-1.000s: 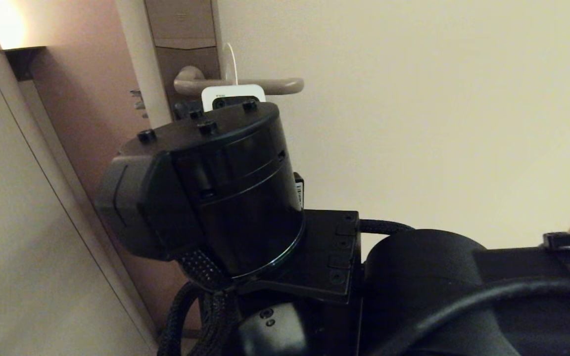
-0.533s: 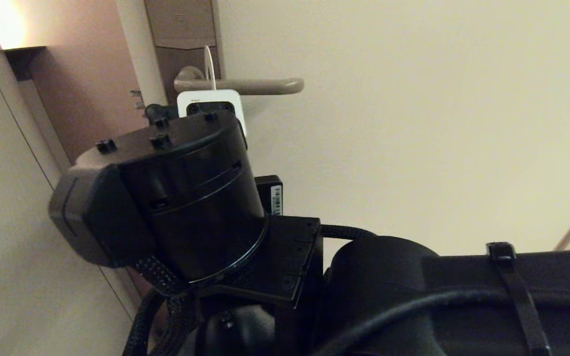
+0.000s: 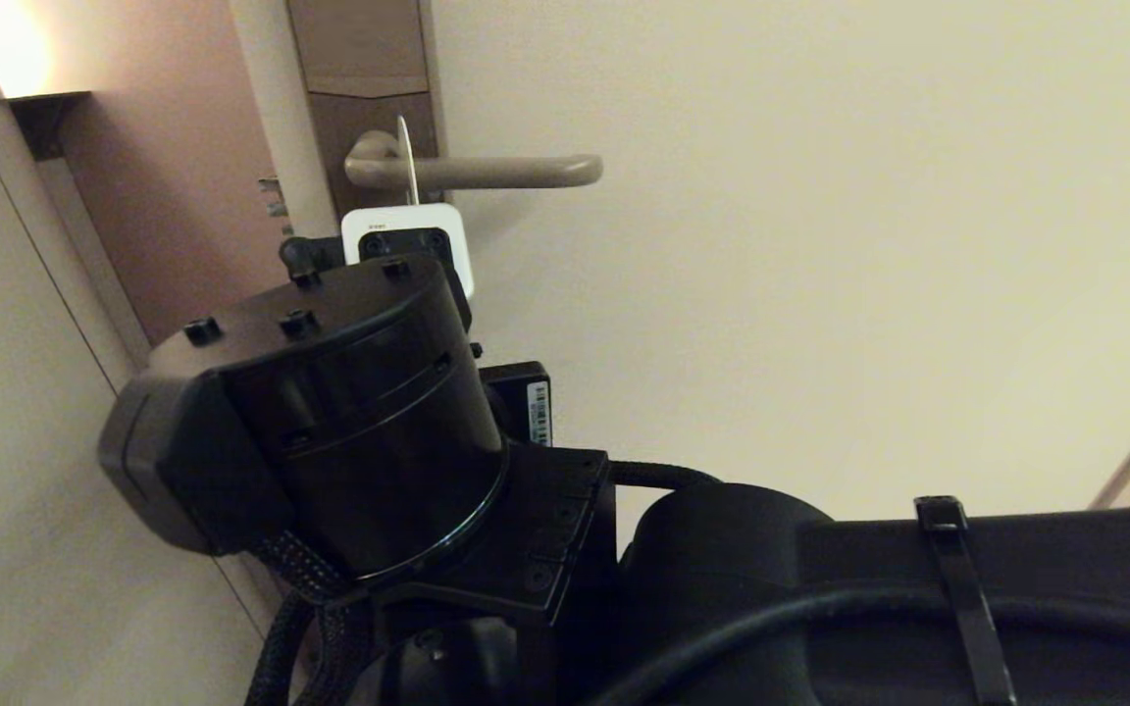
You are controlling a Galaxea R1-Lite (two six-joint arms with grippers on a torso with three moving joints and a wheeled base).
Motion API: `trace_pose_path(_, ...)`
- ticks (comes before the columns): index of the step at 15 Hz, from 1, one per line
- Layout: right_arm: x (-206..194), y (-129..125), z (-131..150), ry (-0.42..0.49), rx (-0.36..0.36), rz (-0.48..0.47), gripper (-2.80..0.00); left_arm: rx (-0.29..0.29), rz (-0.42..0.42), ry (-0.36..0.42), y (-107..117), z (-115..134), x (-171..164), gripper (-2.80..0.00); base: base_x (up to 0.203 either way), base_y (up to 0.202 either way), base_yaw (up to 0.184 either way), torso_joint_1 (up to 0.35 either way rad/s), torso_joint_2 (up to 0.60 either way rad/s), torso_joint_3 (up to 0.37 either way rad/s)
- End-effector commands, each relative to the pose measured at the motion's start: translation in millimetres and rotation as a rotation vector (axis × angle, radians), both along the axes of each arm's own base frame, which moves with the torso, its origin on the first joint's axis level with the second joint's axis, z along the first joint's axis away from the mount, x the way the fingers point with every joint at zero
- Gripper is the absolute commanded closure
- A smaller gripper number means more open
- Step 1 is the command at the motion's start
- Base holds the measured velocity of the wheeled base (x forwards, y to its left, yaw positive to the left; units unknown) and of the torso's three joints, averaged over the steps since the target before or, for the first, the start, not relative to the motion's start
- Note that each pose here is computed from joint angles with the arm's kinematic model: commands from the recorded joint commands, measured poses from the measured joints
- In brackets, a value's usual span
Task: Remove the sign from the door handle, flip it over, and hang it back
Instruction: Hang the sign back with the other side facing out
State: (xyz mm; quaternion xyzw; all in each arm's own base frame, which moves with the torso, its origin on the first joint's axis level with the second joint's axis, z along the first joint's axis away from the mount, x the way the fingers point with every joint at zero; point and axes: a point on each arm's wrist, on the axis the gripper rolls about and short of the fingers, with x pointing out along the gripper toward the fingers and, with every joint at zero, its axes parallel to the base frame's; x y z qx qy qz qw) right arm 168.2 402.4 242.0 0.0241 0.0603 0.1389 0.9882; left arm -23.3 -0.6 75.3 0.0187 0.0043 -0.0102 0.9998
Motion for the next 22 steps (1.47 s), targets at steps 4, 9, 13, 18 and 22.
trace_pose_path(4, 0, 0, -1, 0.002, -0.003, -0.005, -2.8, 0.0, 0.0, 0.001, 0, 0, 0, 0.0, 0.0, 0.0, 0.0, 0.0, 0.0, 0.0)
trace_pose_path(9, -2, -5, 4, 0.001, 0.005, -0.005, -2.8, 0.001, 0.0, 0.0, 0, 0, 0, 0.0, 0.0, 0.0, 0.0, 0.0, 0.0, 0.0)
trace_pose_path(13, -17, -23, 12, 0.006, -0.003, 0.02, -2.8, 0.0, 0.0, 0.002, 0, 0, 0, 0.0, 0.0, 0.0, 0.0, 0.0, 0.0, 0.0)
trace_pose_path(18, -47, -45, 32, 0.004, 0.012, 0.093, -2.8, 0.001, 0.0, 0.0, 0, 0, 0, 0.0, 0.0, 0.0, 0.0, 0.0, 0.0, 0.0)
trace_pose_path(22, -56, -45, 31, 0.004, 0.01, 0.116, -2.8, 0.001, 0.0, 0.002, 0, 0, 0, 0.0, 0.0, 0.0, 0.0, 0.0, 0.0, 0.0)
